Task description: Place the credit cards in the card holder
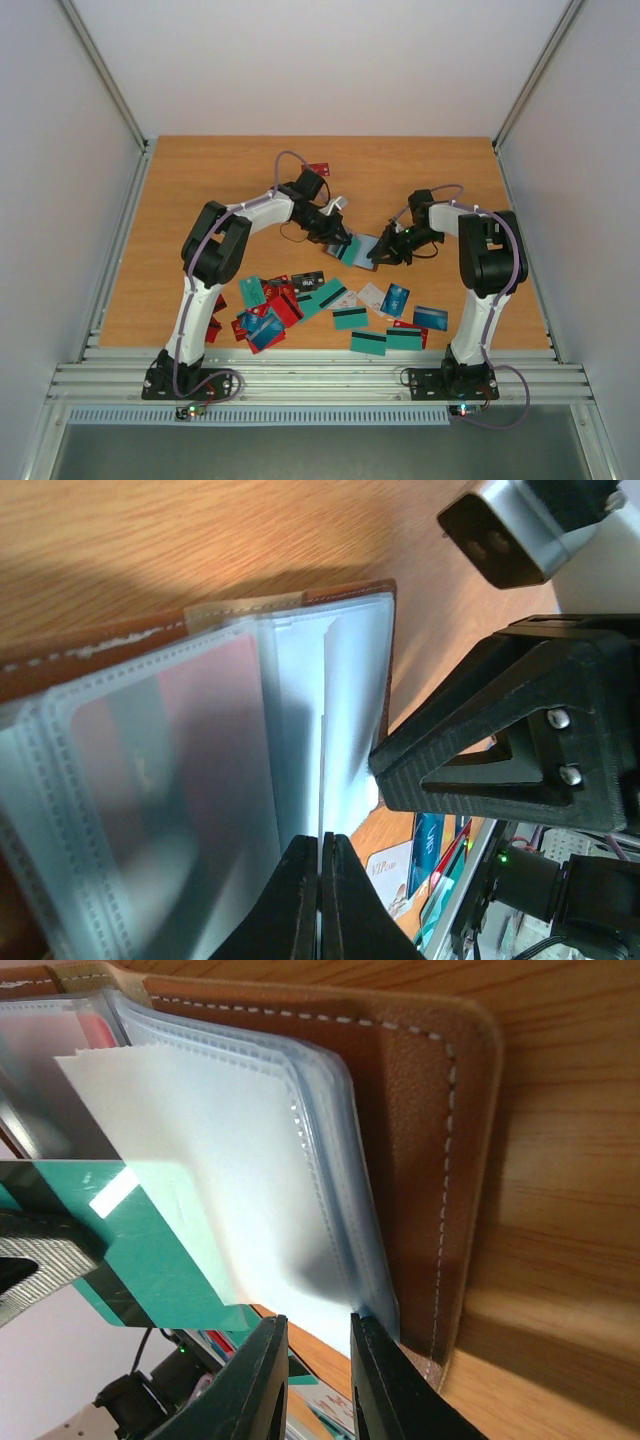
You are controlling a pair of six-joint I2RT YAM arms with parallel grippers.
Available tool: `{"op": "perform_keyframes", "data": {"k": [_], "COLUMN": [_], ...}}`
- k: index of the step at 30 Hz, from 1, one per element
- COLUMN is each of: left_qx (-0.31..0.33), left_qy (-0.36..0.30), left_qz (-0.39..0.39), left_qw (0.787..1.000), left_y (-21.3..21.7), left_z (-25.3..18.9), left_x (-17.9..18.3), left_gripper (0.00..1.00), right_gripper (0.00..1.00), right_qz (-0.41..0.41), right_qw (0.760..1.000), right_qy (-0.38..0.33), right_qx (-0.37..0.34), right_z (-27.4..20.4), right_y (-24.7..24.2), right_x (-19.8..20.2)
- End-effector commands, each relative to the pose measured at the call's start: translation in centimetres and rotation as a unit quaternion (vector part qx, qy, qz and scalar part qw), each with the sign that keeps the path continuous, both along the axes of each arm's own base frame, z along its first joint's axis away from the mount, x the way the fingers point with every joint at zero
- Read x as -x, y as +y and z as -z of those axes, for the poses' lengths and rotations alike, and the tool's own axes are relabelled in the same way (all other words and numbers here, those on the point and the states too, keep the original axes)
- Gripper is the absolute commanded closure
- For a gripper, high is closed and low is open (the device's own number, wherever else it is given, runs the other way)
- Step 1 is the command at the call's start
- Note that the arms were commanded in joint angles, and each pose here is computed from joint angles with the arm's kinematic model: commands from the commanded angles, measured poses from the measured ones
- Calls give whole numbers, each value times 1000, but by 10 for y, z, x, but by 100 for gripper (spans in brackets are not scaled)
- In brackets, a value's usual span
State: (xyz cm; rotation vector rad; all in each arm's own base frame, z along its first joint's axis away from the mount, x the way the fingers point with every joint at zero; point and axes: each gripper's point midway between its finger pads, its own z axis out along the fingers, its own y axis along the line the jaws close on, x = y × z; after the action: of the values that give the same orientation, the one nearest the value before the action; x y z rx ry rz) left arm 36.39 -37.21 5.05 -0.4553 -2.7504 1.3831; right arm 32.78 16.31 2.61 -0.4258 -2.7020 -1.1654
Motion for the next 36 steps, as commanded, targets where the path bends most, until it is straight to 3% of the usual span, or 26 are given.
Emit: {"op": "perform_keyframes", "data": {"k": [1, 24, 36], "left_qx": [37, 55, 48], "left_qy": [-29, -35, -38], "left_qz": [11, 11, 15], "left_qw": [999, 998, 998], "left_y": [-4, -15, -23], "left_z": [-9, 1, 4], "left_x": [-11, -32, -25], "left_gripper": [100, 100, 100], "right_gripper": [80, 80, 80], "right_qz": [-10, -17, -10], "right_qw": [1000, 1000, 1000], "right_qy": [4, 4, -2], "right_qx": [22, 15, 4], "right_z": [11, 9, 0], "right_y": [-5, -3, 0], "right_x": [1, -1, -8]}}
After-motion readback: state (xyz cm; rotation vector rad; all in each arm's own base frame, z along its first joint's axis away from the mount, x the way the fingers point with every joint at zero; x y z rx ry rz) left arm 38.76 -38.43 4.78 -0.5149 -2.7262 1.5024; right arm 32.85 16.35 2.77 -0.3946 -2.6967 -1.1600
